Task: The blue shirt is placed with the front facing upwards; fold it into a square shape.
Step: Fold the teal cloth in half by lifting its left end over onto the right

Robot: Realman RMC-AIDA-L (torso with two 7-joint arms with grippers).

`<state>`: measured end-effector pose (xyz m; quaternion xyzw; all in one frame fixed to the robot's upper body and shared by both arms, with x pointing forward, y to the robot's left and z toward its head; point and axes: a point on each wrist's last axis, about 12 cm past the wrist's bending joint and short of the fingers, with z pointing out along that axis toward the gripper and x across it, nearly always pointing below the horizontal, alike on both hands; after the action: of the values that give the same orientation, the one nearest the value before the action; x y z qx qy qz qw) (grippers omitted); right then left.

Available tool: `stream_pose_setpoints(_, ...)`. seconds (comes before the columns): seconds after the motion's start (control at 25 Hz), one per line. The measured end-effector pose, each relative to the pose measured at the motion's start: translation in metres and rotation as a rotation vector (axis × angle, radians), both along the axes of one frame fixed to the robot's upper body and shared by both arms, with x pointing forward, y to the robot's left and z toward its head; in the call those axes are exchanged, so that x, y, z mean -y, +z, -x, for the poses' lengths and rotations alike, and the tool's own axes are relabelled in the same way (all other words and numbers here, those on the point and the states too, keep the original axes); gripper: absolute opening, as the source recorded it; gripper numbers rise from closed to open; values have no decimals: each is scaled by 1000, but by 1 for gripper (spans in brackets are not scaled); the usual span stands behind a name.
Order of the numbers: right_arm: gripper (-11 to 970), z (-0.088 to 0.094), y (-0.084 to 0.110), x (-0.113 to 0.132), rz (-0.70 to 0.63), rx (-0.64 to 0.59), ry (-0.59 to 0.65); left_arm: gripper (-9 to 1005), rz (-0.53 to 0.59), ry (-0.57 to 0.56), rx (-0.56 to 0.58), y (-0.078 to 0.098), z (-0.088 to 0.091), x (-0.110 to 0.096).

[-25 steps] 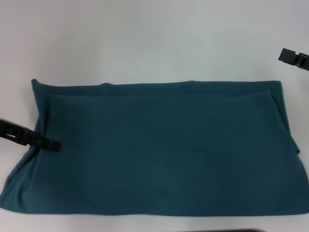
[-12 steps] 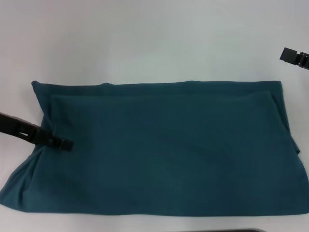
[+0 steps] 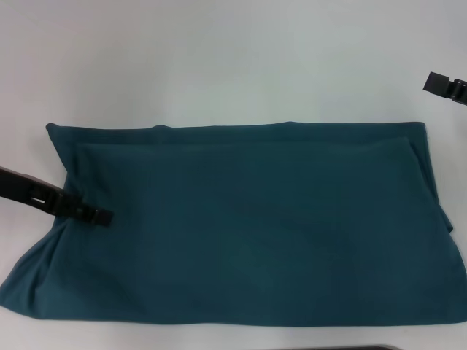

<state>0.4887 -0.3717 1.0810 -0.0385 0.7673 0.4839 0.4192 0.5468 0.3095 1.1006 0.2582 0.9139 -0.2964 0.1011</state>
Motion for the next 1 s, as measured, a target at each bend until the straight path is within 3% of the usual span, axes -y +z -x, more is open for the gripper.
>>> stream_pose_setpoints(0.2, 880, 0, 0, 0, 0, 1, 1, 834, -6, 7, 6, 0, -1, -1)
stream_pose_setpoints(0.44, 880, -1, 1, 0, -4, 6, -4, 828, -32, 93, 23, 0, -5, -12)
stream_pose_setpoints(1.0, 879, 1, 3, 0, -19, 19, -4, 254, -52, 72, 23, -2, -5, -9)
